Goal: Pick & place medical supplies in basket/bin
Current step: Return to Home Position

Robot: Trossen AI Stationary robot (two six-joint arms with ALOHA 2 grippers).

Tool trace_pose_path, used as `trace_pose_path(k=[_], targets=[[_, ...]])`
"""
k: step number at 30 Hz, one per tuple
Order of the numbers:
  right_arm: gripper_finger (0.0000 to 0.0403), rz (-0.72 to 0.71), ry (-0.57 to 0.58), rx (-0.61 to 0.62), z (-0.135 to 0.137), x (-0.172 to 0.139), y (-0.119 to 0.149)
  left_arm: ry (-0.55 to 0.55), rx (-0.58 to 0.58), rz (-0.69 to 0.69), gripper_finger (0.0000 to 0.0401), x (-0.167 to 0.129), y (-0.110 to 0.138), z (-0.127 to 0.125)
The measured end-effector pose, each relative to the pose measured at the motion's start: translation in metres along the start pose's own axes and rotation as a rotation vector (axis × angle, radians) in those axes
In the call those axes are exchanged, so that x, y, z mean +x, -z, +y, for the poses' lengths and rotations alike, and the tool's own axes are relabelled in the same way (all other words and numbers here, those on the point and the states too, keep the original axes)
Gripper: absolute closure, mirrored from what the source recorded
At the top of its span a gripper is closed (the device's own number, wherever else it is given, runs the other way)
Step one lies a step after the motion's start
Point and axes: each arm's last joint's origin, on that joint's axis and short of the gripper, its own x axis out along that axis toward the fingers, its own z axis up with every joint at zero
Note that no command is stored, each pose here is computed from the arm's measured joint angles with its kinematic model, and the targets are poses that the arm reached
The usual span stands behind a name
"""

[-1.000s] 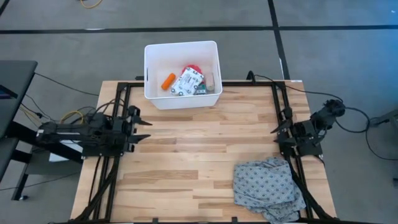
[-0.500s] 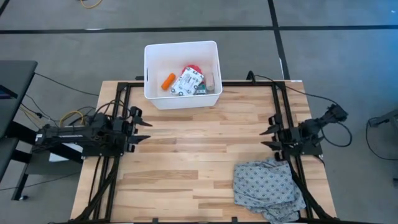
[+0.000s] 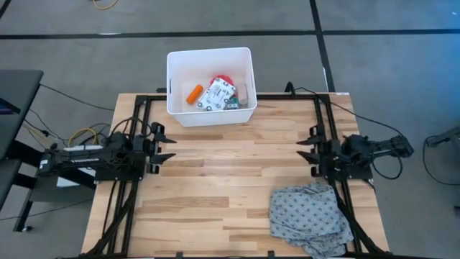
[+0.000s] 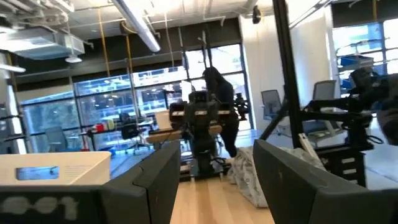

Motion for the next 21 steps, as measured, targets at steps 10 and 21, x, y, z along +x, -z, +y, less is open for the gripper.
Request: trace_pose_path(k=[10, 21], targets=[[0.0266, 0.202, 0.048, 0.174, -0.005, -0.001, 0.021, -0.027, -0.025, 0.064, 0.0209, -0.001, 0.006, 0.002], [0.0266, 0.356, 0.088, 0.431, -0.002, -0.005, 0.036, 0.066, -0.129, 0.144, 0.0209, -0.014, 0.005, -0.004]])
